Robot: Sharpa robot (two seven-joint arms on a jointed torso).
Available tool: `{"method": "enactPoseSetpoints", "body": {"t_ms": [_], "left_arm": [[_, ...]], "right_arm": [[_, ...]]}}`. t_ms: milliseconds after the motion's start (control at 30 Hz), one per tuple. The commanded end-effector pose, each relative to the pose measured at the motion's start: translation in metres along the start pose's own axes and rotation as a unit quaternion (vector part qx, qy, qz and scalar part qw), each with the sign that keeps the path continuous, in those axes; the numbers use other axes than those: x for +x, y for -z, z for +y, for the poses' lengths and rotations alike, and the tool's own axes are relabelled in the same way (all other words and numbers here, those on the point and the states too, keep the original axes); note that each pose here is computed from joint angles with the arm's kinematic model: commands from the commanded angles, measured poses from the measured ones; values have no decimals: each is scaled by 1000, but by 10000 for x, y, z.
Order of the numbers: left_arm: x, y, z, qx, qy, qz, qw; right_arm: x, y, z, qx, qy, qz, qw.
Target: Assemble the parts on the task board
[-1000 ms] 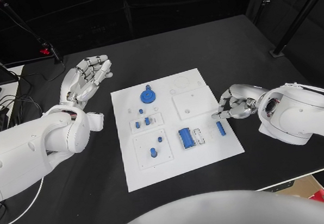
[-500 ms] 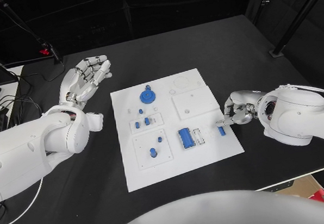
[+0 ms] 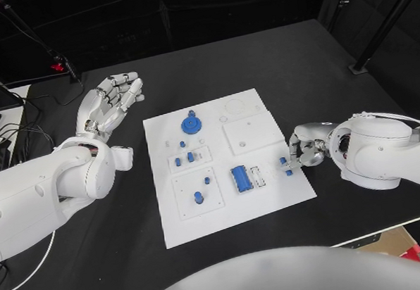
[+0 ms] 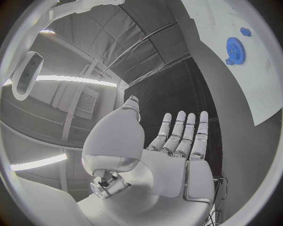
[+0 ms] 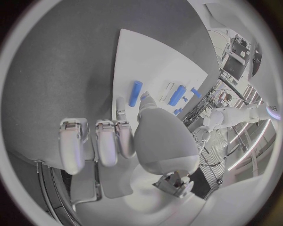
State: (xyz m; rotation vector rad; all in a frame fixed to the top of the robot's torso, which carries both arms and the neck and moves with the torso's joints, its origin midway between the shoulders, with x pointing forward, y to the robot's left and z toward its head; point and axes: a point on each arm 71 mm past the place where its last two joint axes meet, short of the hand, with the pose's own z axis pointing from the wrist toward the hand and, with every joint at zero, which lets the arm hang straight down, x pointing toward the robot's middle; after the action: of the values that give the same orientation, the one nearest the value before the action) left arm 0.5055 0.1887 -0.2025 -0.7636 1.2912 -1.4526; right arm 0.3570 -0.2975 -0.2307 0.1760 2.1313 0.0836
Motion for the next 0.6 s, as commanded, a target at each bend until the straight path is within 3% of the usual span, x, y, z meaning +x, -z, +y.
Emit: {"method": "enactPoseSetpoints", "body": {"t_ms": [33,600], "left_arm": [[3,1,-85,54,3,2,999],[1,1,-83,53,3,2,999]], "right_arm": [[28,-13,-14,17,20,17,1000],[93,-130,70,19,35,41,998]]}}
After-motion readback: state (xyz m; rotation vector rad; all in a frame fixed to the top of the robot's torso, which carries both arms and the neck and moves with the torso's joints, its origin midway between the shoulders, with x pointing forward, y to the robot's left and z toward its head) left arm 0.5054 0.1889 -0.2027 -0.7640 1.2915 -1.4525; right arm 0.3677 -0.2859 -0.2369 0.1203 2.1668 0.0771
